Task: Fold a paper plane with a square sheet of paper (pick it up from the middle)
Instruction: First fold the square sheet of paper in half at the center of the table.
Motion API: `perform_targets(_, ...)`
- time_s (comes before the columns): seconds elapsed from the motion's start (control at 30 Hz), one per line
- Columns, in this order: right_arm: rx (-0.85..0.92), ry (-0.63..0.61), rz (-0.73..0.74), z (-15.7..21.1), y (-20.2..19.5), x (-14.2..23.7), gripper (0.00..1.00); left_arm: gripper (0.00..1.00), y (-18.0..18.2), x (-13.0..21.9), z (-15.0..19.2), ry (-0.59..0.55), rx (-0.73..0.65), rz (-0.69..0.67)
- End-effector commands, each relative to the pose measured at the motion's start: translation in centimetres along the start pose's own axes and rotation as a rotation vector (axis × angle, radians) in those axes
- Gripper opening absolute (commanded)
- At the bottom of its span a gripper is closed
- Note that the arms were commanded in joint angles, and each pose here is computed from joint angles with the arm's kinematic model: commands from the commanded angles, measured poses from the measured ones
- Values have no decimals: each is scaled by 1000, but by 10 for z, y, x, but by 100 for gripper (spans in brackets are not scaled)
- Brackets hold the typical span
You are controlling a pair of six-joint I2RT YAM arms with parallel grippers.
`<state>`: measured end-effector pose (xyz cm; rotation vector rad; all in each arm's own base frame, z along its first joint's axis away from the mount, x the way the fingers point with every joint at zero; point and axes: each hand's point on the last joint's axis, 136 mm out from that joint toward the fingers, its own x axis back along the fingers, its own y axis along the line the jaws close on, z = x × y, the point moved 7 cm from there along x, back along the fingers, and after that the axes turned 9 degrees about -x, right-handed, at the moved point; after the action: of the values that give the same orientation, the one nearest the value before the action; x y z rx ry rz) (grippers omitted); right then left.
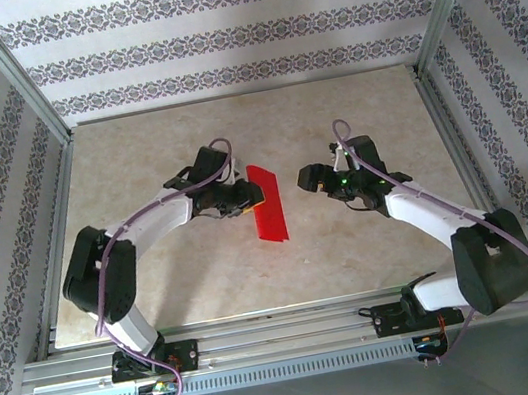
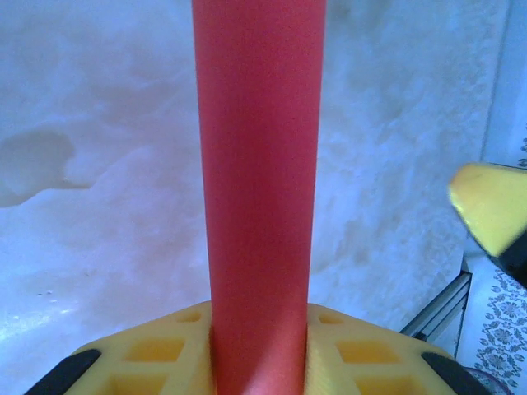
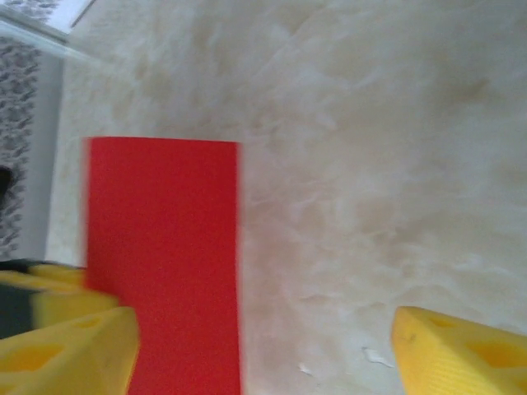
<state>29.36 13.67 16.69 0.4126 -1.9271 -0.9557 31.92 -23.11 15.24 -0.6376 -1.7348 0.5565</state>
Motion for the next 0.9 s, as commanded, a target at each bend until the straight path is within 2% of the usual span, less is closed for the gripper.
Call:
perform_targets(0.0,10,114,-90,14,6,-15,69,30,7,-14,-5,3,-5,95)
perform_targets(0.23,4,247,-56,40,9,-54,52,32,46,-24,4,23,54,-28)
perform_targets(0.57,2,368,6,58,13,-103,23,33,69,-29,13,41,92,-116)
perform_targets(0.87,15,393,153,67,-2,-123,15,32,68,-25,11,48,87,-147)
